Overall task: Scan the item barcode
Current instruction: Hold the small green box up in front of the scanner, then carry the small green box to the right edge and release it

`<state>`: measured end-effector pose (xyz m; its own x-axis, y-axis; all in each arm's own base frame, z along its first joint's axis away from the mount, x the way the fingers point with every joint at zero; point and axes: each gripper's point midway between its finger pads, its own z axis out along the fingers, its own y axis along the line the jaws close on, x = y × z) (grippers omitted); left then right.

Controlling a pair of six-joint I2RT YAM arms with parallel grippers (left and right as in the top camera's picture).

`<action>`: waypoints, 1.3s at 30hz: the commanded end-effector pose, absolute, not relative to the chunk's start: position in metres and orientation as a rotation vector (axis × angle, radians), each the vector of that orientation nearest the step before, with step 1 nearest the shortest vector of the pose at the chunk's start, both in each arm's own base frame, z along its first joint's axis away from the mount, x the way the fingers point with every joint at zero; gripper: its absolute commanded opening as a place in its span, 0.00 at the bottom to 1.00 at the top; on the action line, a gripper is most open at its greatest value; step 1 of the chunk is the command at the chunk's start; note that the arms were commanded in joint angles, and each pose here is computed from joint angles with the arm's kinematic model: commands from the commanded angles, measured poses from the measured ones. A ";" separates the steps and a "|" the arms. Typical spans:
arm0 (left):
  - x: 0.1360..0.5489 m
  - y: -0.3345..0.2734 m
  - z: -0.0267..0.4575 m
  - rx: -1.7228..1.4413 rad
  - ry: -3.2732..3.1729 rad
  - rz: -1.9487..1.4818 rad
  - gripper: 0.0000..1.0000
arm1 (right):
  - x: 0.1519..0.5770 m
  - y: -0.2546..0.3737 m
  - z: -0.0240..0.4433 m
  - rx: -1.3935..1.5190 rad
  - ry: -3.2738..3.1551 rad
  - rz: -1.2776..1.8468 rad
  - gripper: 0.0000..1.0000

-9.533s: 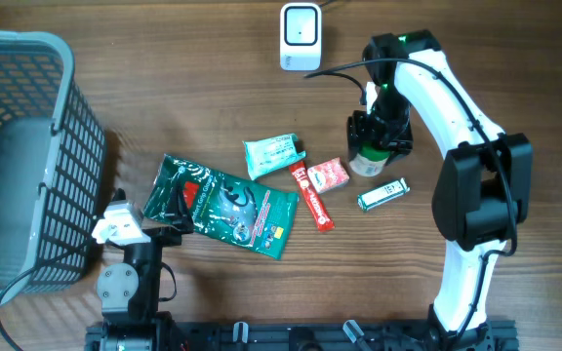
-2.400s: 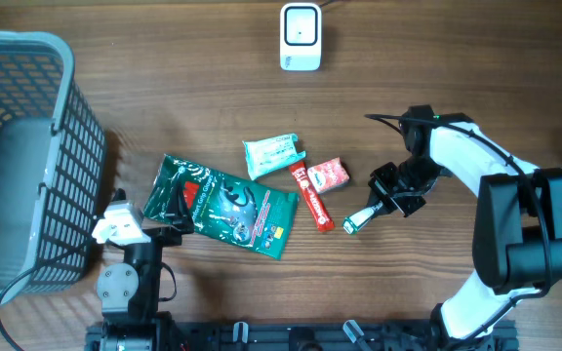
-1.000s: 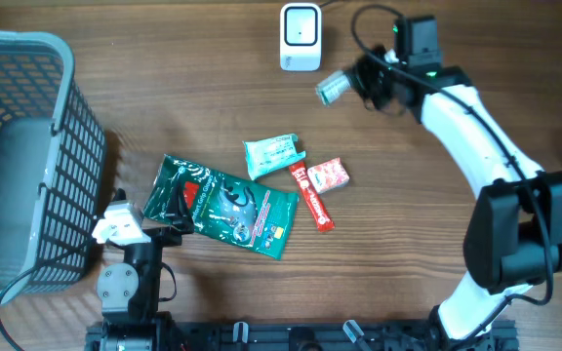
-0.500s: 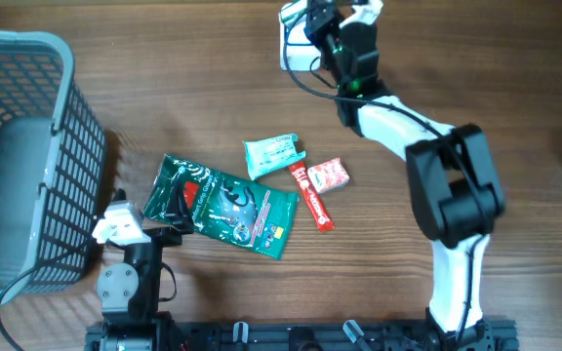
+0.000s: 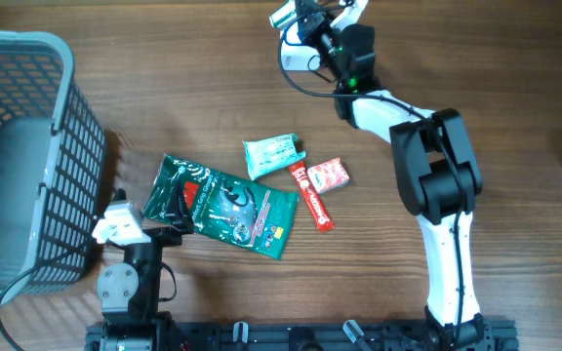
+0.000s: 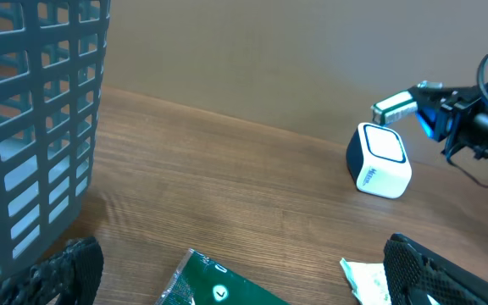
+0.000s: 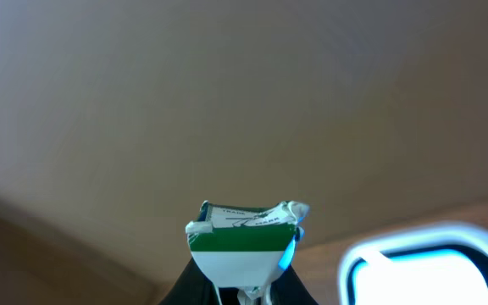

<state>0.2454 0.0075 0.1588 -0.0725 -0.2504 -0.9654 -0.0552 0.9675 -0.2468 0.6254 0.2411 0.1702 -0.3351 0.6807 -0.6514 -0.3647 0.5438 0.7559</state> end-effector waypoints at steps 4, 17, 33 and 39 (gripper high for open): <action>0.246 0.005 0.157 -0.211 1.642 -0.158 1.00 | 0.639 0.147 0.220 0.239 1.647 1.021 0.04; 0.246 0.005 0.157 -0.211 1.642 -0.158 1.00 | 0.520 -0.246 0.052 1.006 2.205 -0.028 0.04; 0.246 0.005 0.157 -0.211 1.642 -0.158 1.00 | 0.496 -0.162 0.267 0.577 2.013 0.580 1.00; 0.246 0.005 0.157 -0.211 1.642 -0.158 1.00 | 0.460 0.014 0.213 0.537 2.453 0.789 1.00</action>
<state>0.2454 0.0075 0.1589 -0.0722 -0.2504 -0.9654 -0.0551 0.9675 -0.2468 0.4790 -0.0510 0.2515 -0.6611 0.5663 -0.4922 0.1673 0.7507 0.6391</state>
